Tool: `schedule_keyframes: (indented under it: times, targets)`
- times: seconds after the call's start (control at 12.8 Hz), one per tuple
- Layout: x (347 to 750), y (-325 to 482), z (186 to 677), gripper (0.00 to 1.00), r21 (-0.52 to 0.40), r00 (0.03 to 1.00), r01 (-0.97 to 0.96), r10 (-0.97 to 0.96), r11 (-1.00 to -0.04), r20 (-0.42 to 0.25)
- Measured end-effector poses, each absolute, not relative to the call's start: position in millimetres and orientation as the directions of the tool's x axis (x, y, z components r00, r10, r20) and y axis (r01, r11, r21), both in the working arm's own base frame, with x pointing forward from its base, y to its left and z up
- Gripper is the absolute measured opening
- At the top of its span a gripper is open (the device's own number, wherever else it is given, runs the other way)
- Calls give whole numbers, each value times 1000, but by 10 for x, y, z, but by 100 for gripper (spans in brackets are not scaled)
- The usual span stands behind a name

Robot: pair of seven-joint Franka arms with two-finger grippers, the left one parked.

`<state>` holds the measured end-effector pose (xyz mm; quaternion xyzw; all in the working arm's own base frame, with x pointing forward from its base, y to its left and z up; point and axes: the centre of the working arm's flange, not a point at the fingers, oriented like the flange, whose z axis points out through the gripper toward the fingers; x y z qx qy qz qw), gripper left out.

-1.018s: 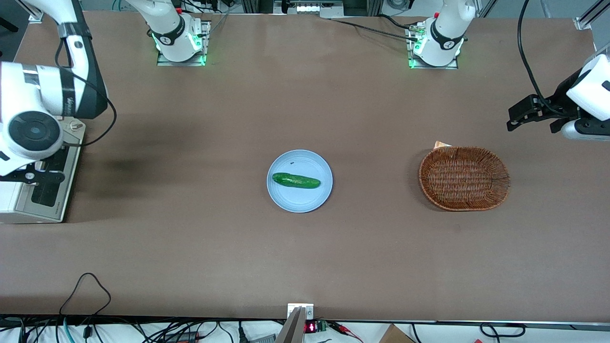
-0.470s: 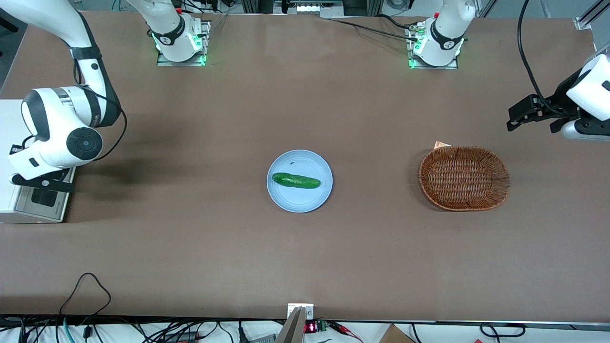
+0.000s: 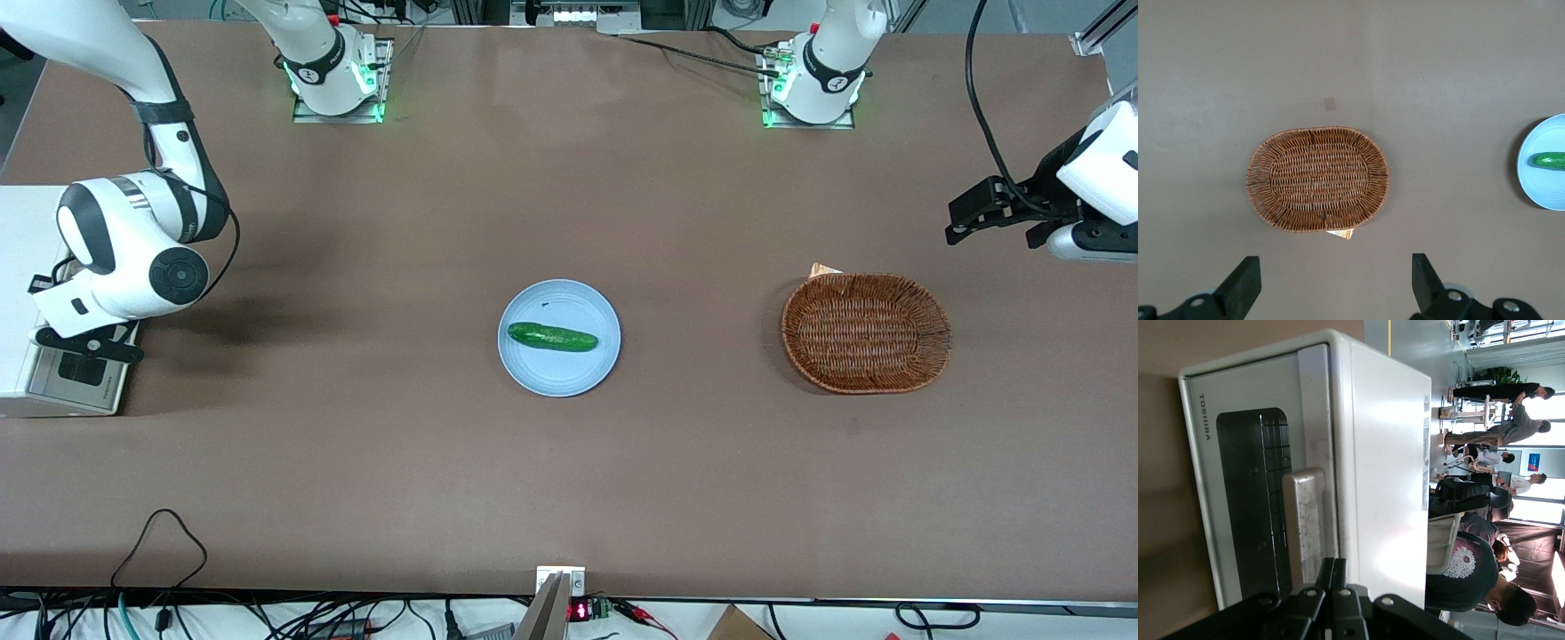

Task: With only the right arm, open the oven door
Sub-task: 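Close the right gripper on the white door handle, then pull the handle outward and down with the right gripper, swinging the door open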

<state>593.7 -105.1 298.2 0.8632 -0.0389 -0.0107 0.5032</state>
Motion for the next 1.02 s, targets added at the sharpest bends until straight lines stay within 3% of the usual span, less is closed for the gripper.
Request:
schedule_keyframes:
  times: [1.02]
  targets:
    - [5922,-1065,2837,2,871,996,-64,-92,-488,21]
